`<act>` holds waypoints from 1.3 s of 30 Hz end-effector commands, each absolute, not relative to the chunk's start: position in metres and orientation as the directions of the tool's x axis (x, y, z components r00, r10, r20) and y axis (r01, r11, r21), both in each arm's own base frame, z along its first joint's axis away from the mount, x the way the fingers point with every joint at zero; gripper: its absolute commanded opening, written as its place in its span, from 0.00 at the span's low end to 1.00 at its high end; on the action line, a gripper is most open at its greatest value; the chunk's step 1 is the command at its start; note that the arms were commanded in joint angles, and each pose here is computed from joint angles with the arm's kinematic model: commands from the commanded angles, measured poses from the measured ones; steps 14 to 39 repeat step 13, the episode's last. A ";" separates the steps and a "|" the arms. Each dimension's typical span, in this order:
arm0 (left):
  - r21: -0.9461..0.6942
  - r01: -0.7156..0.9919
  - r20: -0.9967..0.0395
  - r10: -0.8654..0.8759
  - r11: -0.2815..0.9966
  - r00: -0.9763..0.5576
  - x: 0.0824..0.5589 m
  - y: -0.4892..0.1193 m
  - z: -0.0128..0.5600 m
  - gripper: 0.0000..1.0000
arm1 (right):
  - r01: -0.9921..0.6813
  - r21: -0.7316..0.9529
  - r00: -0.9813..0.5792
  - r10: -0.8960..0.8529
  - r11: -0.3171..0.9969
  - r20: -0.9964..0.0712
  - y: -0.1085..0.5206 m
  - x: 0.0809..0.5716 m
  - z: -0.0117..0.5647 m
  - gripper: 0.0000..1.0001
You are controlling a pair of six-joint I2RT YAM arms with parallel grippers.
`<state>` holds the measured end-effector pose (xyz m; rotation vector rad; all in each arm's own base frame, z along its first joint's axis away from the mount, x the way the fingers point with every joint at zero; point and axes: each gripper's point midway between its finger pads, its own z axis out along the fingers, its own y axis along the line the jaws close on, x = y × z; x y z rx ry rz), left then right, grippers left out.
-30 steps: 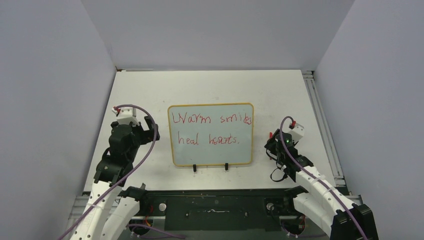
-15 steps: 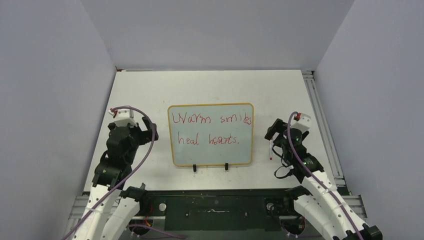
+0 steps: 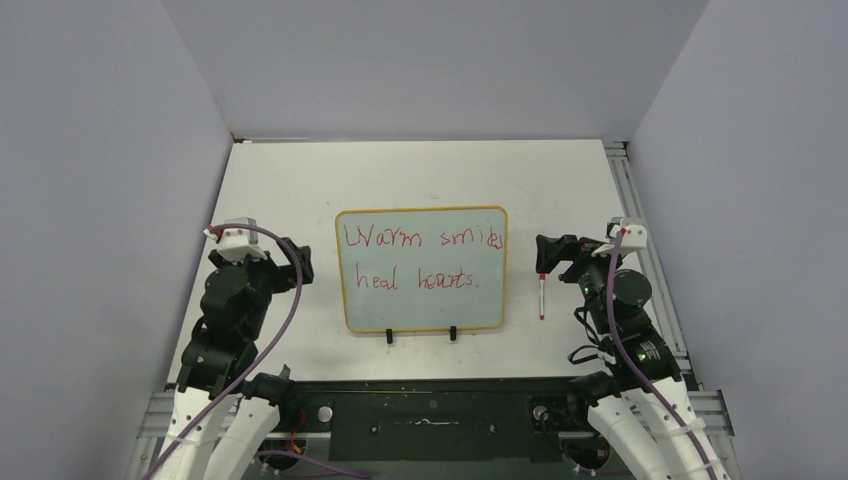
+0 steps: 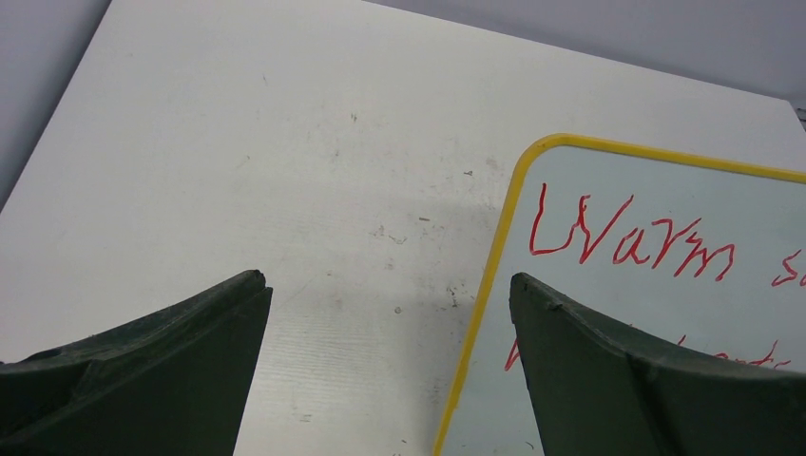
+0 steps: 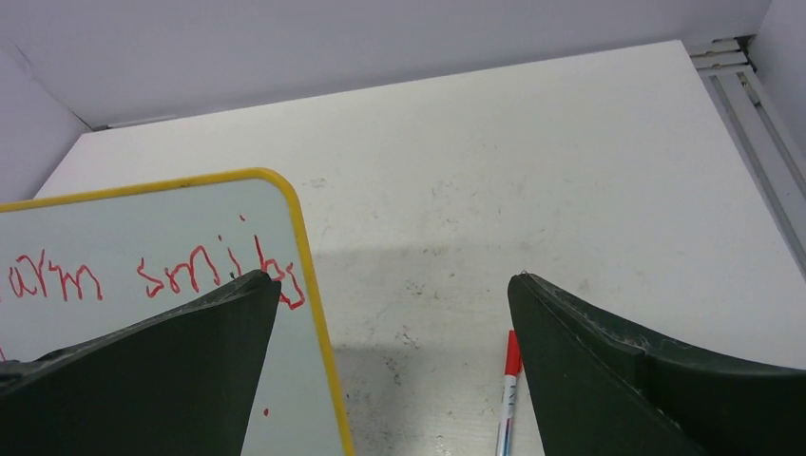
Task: Write a sentence on the whiteboard
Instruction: Reset both arms
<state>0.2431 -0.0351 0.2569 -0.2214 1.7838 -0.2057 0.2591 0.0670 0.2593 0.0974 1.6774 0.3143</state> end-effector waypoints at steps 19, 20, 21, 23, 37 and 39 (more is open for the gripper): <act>-0.279 -0.045 -0.951 -0.283 0.959 -0.121 0.242 -0.028 0.282 0.96 | -0.111 0.253 -0.077 0.245 0.961 -0.966 0.061 0.258 0.284 0.93; -0.279 -0.045 -0.951 -0.283 0.959 -0.121 0.242 -0.028 0.282 0.96 | -0.111 0.253 -0.077 0.245 0.961 -0.966 0.061 0.258 0.284 0.93; -0.279 -0.045 -0.951 -0.283 0.959 -0.121 0.242 -0.028 0.282 0.96 | -0.111 0.253 -0.077 0.245 0.961 -0.966 0.061 0.258 0.284 0.93; -0.279 -0.045 -0.951 -0.283 0.959 -0.121 0.242 -0.028 0.282 0.96 | -0.111 0.253 -0.077 0.245 0.961 -0.966 0.061 0.258 0.284 0.93; -0.279 -0.045 -0.951 -0.283 0.959 -0.121 0.242 -0.028 0.282 0.96 | -0.111 0.253 -0.077 0.245 0.961 -0.966 0.061 0.258 0.284 0.93; -0.279 -0.045 -0.951 -0.283 0.959 -0.121 0.242 -0.028 0.282 0.96 | -0.111 0.253 -0.077 0.245 0.961 -0.966 0.061 0.258 0.284 0.93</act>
